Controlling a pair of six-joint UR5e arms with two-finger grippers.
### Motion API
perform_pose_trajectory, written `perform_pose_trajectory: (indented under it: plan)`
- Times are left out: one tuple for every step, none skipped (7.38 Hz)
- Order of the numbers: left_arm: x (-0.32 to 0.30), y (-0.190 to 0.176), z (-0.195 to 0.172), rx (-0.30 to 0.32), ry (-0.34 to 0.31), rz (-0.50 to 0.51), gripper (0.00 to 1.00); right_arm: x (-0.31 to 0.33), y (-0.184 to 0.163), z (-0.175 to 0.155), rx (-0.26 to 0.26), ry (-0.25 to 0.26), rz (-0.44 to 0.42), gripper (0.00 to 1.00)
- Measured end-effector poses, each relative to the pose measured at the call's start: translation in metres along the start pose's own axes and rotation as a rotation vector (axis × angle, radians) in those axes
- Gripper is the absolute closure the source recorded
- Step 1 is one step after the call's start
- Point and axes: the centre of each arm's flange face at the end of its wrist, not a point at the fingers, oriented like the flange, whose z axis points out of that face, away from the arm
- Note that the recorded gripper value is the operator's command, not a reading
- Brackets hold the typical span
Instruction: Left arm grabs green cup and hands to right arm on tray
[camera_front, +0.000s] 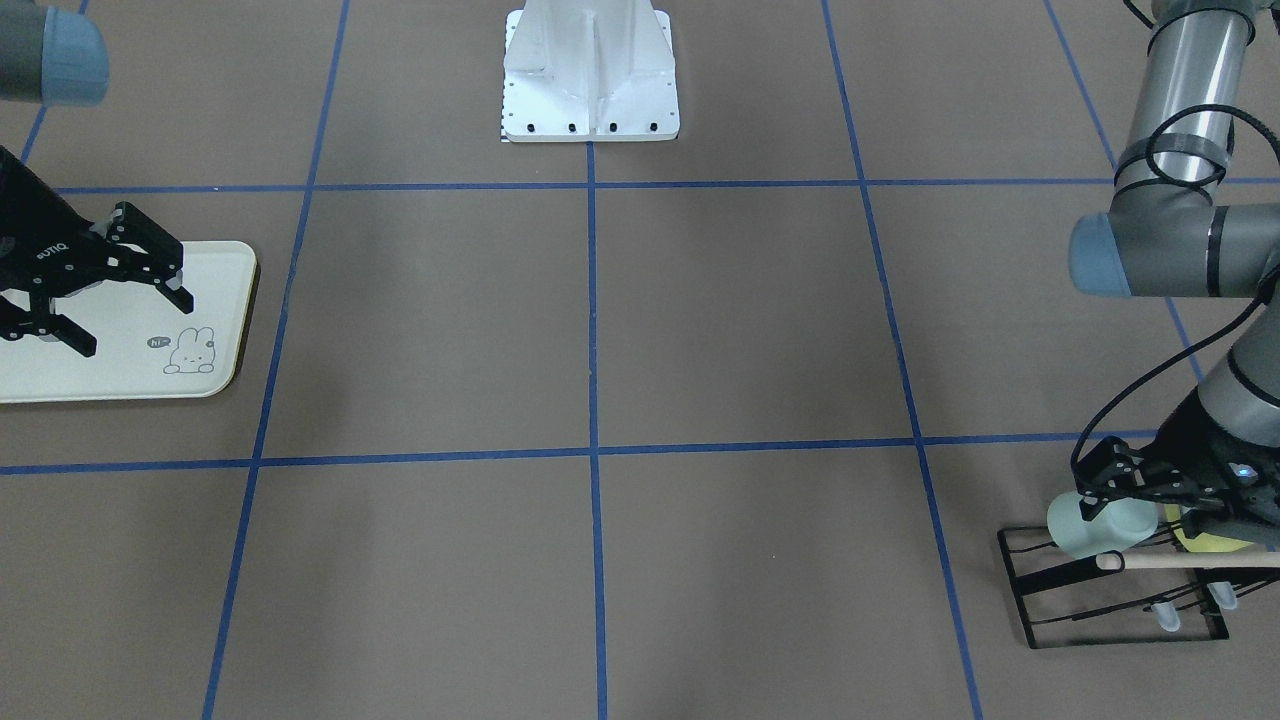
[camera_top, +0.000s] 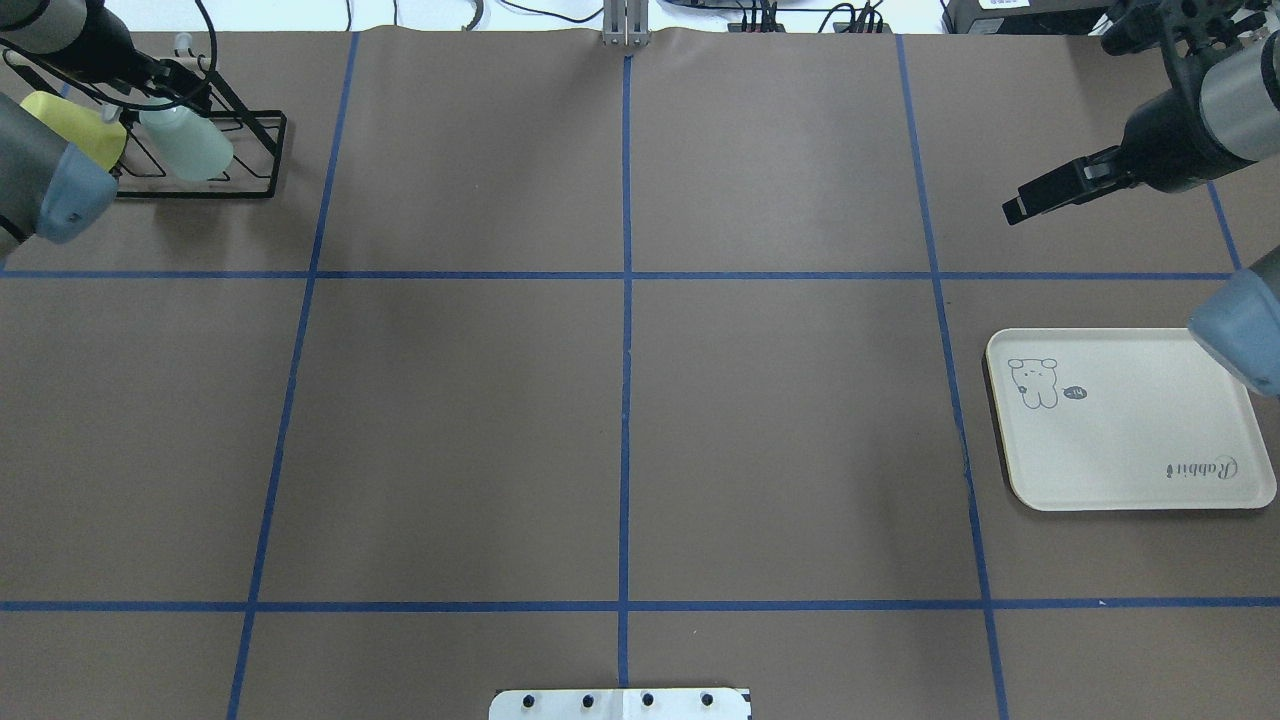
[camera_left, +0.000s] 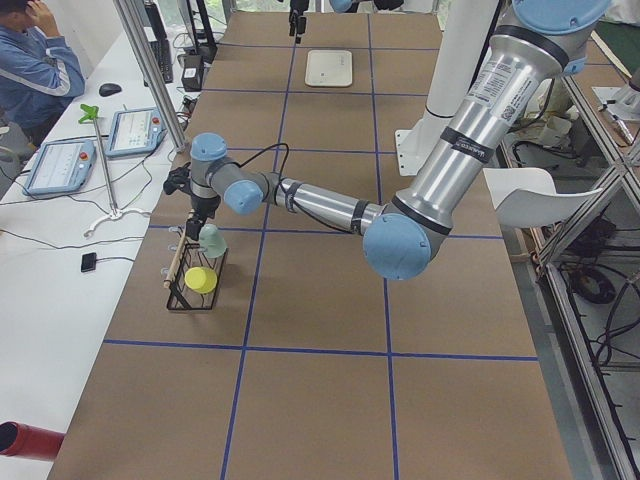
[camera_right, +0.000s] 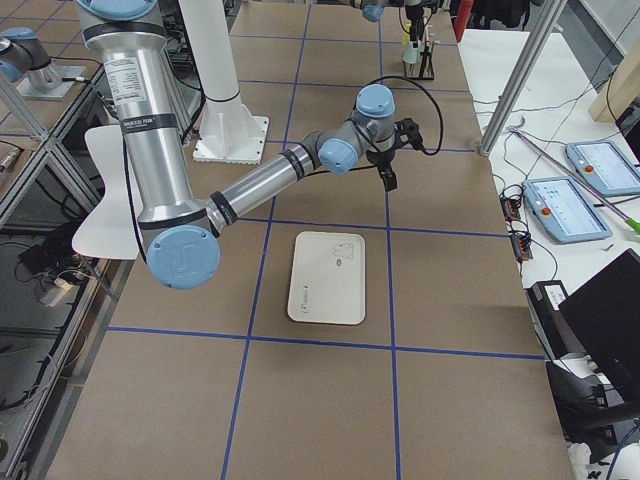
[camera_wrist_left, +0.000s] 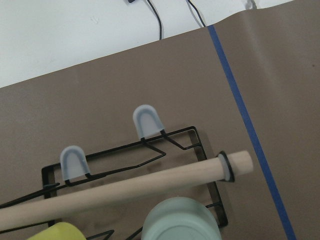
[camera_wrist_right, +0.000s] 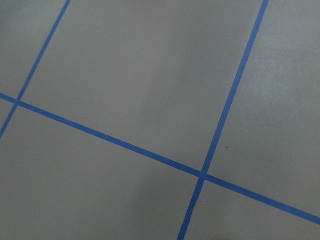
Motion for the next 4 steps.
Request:
perform_pose_trajectory:
  plan:
    - [0.0024, -0.0004, 0.0040, -0.002, 0.001, 0.003, 0.00, -0.0030, -0.0016, 0.0002, 0.003, 0.000, 0.006, 0.00]
    - [0.0032, 0.0013, 0.0073, -0.007, 0.001, 0.006, 0.00, -0.0044, -0.0023, 0.0004, 0.005, 0.000, 0.010, 0.00]
    - [0.0023, 0.0037, 0.0096, -0.011, 0.000, 0.007, 0.00, -0.0045, -0.0025, 0.0008, 0.005, 0.001, 0.012, 0.00]
    - [0.0011, 0.0061, 0.0114, -0.015, -0.001, 0.006, 0.00, -0.0047, -0.0028, 0.0010, 0.005, 0.001, 0.013, 0.00]
